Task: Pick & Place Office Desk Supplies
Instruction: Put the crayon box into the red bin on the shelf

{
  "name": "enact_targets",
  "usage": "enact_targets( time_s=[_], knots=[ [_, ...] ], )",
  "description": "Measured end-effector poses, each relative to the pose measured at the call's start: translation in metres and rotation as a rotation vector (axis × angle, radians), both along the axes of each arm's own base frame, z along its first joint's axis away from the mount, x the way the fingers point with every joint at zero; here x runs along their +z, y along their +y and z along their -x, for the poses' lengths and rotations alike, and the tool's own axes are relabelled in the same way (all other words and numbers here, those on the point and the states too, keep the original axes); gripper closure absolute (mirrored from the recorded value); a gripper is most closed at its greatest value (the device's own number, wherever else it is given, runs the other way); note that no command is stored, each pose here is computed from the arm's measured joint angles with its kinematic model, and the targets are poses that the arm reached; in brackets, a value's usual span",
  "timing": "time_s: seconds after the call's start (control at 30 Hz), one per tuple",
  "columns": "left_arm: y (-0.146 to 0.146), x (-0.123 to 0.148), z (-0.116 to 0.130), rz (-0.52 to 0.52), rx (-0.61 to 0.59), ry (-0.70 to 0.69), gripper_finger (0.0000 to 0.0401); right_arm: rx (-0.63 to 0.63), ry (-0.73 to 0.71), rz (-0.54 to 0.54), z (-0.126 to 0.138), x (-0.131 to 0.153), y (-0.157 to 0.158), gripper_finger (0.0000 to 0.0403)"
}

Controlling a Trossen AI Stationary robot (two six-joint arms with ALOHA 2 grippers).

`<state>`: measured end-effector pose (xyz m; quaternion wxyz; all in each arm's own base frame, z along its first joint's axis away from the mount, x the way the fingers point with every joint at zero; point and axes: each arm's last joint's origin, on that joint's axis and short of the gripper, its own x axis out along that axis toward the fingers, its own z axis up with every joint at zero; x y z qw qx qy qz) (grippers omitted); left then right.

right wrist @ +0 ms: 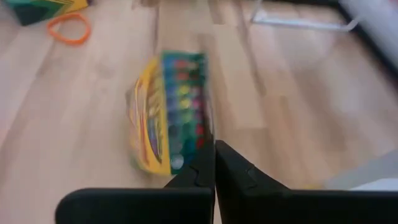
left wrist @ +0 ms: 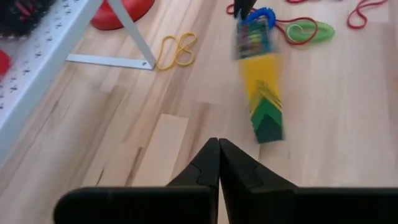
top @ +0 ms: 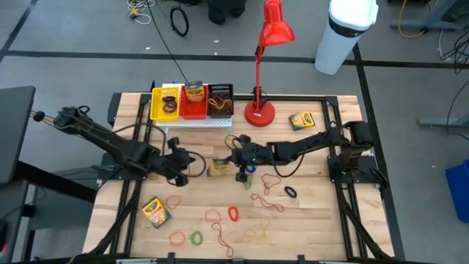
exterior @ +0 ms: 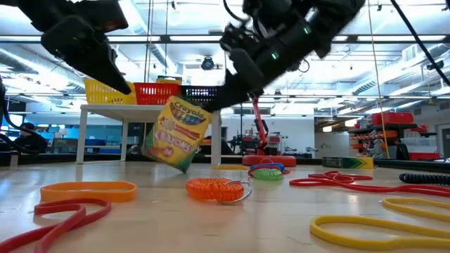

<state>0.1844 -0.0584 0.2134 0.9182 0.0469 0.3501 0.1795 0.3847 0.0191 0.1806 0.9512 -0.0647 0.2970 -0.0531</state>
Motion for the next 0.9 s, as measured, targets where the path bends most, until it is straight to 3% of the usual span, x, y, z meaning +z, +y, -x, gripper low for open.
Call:
enact_targets(
  time_s=[0.2, 0.37, 0.6, 0.9],
  knots=[
    [0.001, -0.001, 0.000, -0.043, -0.040, 0.028, 0.0394, 0.039, 0.068, 0.145, -0.024, 0.022, 0.009, 0.0402],
    [0.001, -0.001, -0.001, -0.046, -0.026, 0.015, 0.0393, 0.070, 0.104, 0.144, -0.042, 0.021, 0.006, 0.0403],
    [-0.001, 0.000, 0.000, -0.042, -0.051, 0.025, 0.0372, 0.104, 0.093, -0.027, -0.051, 0.048, 0.000, 0.0403],
    [0.000, -0.001, 0.000, -0.054, -0.057, 0.034, 0.0369, 0.040, 0.202, -0.171, -0.046, 0.044, -0.014, 0.0403]
  ],
)
